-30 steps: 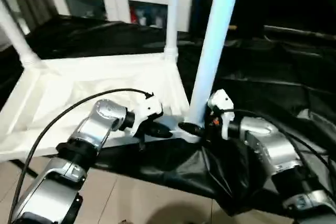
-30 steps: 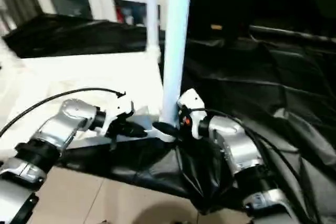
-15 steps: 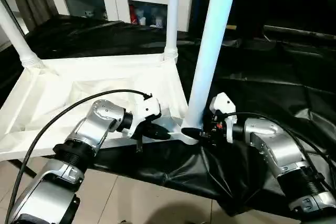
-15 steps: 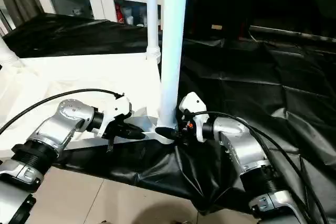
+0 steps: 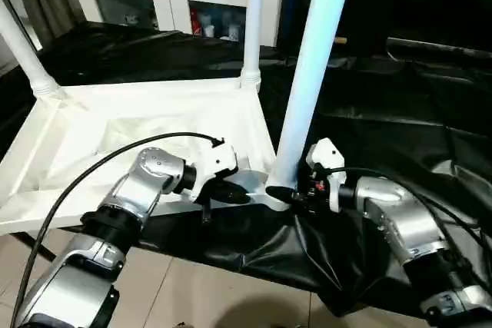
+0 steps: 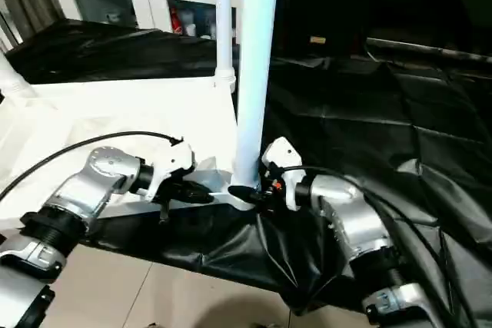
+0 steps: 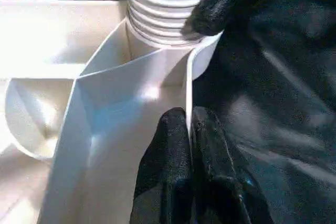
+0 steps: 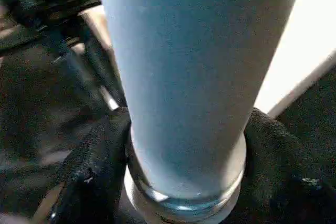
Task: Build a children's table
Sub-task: Rotate leg to tighten
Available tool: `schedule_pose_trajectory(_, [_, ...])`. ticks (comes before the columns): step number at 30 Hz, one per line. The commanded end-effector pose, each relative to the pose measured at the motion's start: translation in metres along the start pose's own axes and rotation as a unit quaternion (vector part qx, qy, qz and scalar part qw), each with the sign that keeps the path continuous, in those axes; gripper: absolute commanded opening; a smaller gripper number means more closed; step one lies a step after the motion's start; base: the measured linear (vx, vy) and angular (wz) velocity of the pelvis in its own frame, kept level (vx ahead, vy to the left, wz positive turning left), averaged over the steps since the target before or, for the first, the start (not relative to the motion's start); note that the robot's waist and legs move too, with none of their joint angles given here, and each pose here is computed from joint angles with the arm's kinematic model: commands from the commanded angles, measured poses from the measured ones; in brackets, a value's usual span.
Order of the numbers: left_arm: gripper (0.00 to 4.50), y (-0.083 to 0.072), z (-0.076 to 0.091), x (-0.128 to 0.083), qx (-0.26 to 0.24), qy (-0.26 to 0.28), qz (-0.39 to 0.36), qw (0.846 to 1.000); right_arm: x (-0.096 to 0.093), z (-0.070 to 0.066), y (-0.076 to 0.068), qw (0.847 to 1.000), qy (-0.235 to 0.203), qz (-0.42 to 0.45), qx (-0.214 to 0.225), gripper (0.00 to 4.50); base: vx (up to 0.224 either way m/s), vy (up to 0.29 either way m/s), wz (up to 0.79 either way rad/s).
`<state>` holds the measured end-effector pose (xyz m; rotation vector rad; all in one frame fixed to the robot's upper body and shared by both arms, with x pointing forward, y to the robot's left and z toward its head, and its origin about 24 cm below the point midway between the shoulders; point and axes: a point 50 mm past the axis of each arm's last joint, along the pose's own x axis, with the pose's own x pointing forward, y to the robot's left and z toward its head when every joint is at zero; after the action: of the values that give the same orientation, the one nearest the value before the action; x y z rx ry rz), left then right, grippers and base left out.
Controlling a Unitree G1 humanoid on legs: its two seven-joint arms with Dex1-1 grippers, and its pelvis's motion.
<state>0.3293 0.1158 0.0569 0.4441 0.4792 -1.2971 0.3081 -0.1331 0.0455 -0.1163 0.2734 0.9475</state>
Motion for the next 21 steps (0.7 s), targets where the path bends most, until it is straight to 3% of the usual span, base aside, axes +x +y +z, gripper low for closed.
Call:
schedule_pose_trajectory(1, [0.0,0.005,0.006,0.006,0.0,0.004,0.036,0.999,0.001,-0.015,-0.002,0.998,0.023,-0.05,0.019,2.72,0.0,0.0,0.0])
schedule_pose_trajectory(3, [0.0,0.011,0.01,0.017,-0.02,0.008,0.096,0.995,0.011,-0.02,-0.006,0.987,0.012,-0.146,0.062,2.72,0.0,0.0,0.0])
schedule_pose_trajectory(4, [0.0,0.014,0.014,0.026,-0.04,0.005,0.133,0.99,0.018,-0.023,-0.008,0.973,0.009,-0.212,0.093,2.72,0.0,0.0,0.0])
schedule_pose_trajectory(5, [0.0,0.014,0.014,0.026,-0.04,0.005,0.133,0.99,0.018,-0.023,-0.008,0.973,0.009,-0.212,0.093,2.72,0.0,0.0,0.0])
schedule_pose_trajectory(7, [0.0,0.016,0.022,0.039,-0.062,0.0,0.172,0.983,0.03,-0.025,-0.005,0.952,0.012,-0.28,0.123,2.71,0.0,0.0,0.0])
schedule_pose_trajectory(9, [0.0,0.015,0.026,0.046,-0.061,-0.003,0.179,0.982,0.04,-0.024,-0.001,0.947,0.011,-0.291,0.133,2.71,0.0,0.0,0.0])
schedule_pose_trajectory(15, [0.0,0.008,0.033,0.06,-0.046,-0.011,0.158,0.986,0.061,-0.012,0.014,0.958,-0.008,-0.262,0.113,2.71,0.0,0.0,0.0])
schedule_pose_trajectory(17, [0.0,0.007,0.033,0.06,-0.044,-0.011,0.153,0.987,0.062,-0.009,0.014,0.959,-0.019,-0.259,0.111,3.26,0.0,0.0,0.0])
schedule_pose_trajectory(18, [0.0,0.007,0.032,0.058,-0.036,-0.012,0.141,0.989,0.058,-0.003,0.011,0.962,-0.045,-0.247,0.106,3.4,0.0,0.0,0.0])
schedule_pose_trajectory(21, [0.0,0.007,0.029,0.054,-0.031,-0.011,0.127,0.991,0.051,0.003,0.005,0.965,-0.068,-0.231,0.102,3.61,0.0,0.0,0.0])
